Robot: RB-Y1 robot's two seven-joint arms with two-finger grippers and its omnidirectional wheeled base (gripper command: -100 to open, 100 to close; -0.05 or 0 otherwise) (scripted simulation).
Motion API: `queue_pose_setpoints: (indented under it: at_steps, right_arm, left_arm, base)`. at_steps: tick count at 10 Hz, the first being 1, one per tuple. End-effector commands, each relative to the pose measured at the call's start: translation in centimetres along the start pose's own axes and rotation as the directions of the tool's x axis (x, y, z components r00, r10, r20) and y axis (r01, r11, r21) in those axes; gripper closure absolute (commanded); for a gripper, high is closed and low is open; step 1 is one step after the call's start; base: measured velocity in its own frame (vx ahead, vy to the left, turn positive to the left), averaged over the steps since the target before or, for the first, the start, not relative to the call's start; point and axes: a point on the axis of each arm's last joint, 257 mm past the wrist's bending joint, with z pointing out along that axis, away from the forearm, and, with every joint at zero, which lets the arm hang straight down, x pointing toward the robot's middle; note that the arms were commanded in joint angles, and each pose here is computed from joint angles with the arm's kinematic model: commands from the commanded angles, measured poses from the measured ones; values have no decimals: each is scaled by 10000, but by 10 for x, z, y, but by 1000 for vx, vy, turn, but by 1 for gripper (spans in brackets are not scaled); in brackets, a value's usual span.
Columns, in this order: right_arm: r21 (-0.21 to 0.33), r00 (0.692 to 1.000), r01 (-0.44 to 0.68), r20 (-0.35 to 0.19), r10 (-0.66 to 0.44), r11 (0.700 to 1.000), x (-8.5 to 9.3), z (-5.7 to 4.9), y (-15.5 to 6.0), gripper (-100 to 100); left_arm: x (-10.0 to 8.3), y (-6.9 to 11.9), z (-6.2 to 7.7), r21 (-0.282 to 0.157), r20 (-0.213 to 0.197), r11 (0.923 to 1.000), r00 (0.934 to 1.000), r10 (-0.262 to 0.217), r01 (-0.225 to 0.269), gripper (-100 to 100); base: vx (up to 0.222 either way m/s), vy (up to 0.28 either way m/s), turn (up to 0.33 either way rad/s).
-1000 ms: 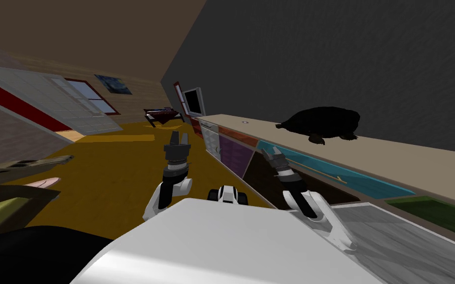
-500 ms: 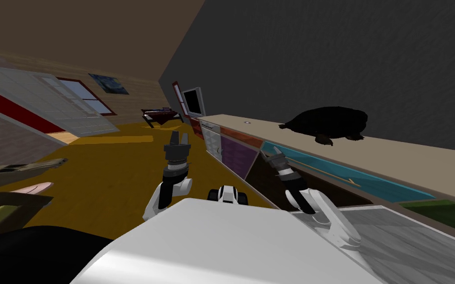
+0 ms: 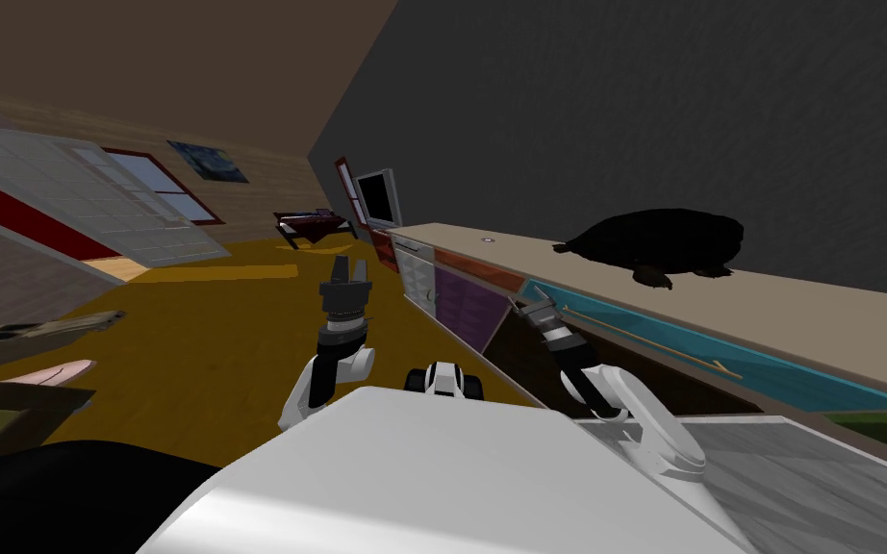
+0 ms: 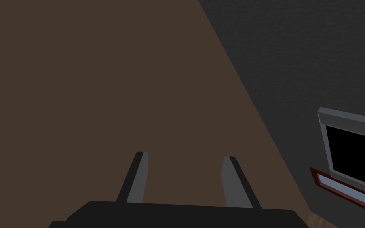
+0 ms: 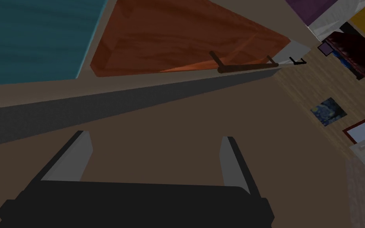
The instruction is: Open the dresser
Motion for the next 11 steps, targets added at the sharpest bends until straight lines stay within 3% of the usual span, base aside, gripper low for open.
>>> queue_pose_setpoints:
  at_steps: [1, 3, 4, 7, 8, 11]
  right_arm:
    - [-121, 9931, 1138, -275, -1141, 9934, 12, 1, -2, -100]
    - [-318, 9680, 2427, -572, -2442, 9696, 26, 3, -5, -100]
    - [-320, 9672, 2462, -570, -2477, 9687, 26, 3, -5, -100]
    - [-660, 9037, 4143, -886, -4189, 9077, 44, 4, -11, -100]
    - [-661, 9033, 4152, -885, -4198, 9073, 44, 4, -11, -100]
    - [-994, 8251, 5465, -1062, -5549, 8316, 58, 6, -18, -100]
  left_arm:
    - [0, 0, 0, 0, 0, 10000, 10000, 0, 0, 0]
    - [0, 0, 0, 0, 0, 10000, 10000, 0, 0, 0]
    - [0, 0, 0, 0, 0, 10000, 10000, 0, 0, 0]
    - [0, 0, 0, 0, 0, 10000, 10000, 0, 0, 0]
    - [0, 0, 0, 0, 0, 10000, 10000, 0, 0, 0]
    - [0, 0, 0, 0, 0, 10000, 10000, 0, 0, 0]
  base:
    - [30, 78, -3]
    - [34, 100, 5]
    - [57, 77, 1]
    - [50, 82, 9]
    - [33, 82, 0]
    - [38, 82, 4]
